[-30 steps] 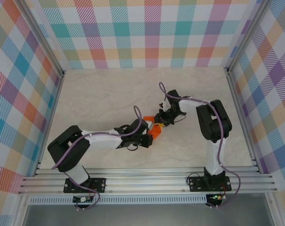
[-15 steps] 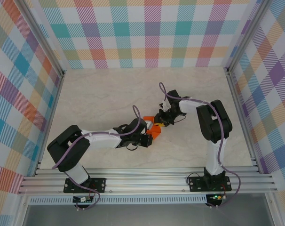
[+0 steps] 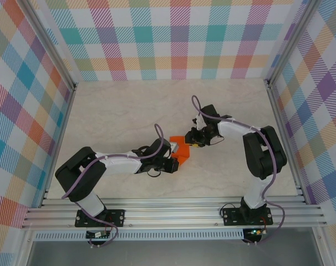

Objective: Fold a paper plane with a square sheet of paper (pick it up from the middle)

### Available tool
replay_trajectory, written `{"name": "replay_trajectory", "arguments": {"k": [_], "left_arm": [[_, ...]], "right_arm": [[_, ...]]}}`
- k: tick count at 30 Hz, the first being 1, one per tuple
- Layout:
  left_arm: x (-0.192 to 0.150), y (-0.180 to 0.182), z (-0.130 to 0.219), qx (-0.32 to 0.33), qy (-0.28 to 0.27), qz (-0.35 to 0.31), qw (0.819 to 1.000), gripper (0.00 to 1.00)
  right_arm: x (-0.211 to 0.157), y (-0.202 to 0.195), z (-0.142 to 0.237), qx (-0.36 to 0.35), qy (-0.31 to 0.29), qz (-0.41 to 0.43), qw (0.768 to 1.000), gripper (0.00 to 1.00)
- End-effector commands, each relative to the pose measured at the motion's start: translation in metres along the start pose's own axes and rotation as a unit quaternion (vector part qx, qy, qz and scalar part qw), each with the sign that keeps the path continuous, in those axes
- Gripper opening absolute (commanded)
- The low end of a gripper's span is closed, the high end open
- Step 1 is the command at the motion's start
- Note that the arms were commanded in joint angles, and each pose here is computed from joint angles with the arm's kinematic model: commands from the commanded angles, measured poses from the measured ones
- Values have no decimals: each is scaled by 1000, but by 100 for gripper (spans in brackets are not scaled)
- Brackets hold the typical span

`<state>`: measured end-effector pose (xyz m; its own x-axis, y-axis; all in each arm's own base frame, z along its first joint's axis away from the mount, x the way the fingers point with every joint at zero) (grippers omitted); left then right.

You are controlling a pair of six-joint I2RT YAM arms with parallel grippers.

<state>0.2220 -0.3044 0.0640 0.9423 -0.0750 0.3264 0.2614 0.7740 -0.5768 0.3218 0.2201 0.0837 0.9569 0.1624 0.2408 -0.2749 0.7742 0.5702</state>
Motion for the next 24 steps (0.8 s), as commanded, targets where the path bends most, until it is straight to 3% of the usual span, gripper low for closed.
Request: {"name": "replay_trajectory", "arguments": {"k": [1,4,9,13,16,18,21,24], "left_arm": [[1,2,0,-17,-1,-2,1000,2],[3,1,5,-30,-7,2,1000,2],[6,1,9,-51,-8,7,999,2],[7,1,12,-60,-4,9,998,2],[8,1,16,-65,-5,8,998,3],[9,1,17,-69,-6,6,998,3],[10,0,17,-72,-3,6,997,3],[11,1,18,-74,-2,6,997,3]], "right_arm": [[8,11,18,3,-56,72,996,39],[8,18,25,13,-74,122,990,45],[9,36,33,49,-69,221,972,45],[1,47,47,55,-118,365,922,48],[-22,51,46,86,-78,450,886,47],[-34,48,43,98,-44,468,877,45],[-37,52,39,111,-41,479,870,46],[-46,60,34,116,-35,521,845,46]]}}
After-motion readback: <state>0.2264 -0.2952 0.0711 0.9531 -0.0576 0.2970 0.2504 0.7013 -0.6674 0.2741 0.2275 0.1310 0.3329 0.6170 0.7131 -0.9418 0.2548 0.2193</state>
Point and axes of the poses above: each hand's point on the last joint's axis, 136 mm out from that joint toward the fingers, its own z axis back along the fingers, its own y axis along the line the jaws close on, x = y × z, the point moved 3 cm from there along z, back along the fingers, and after that the axes turned 10 degrees about z, right-handed, at the moved point
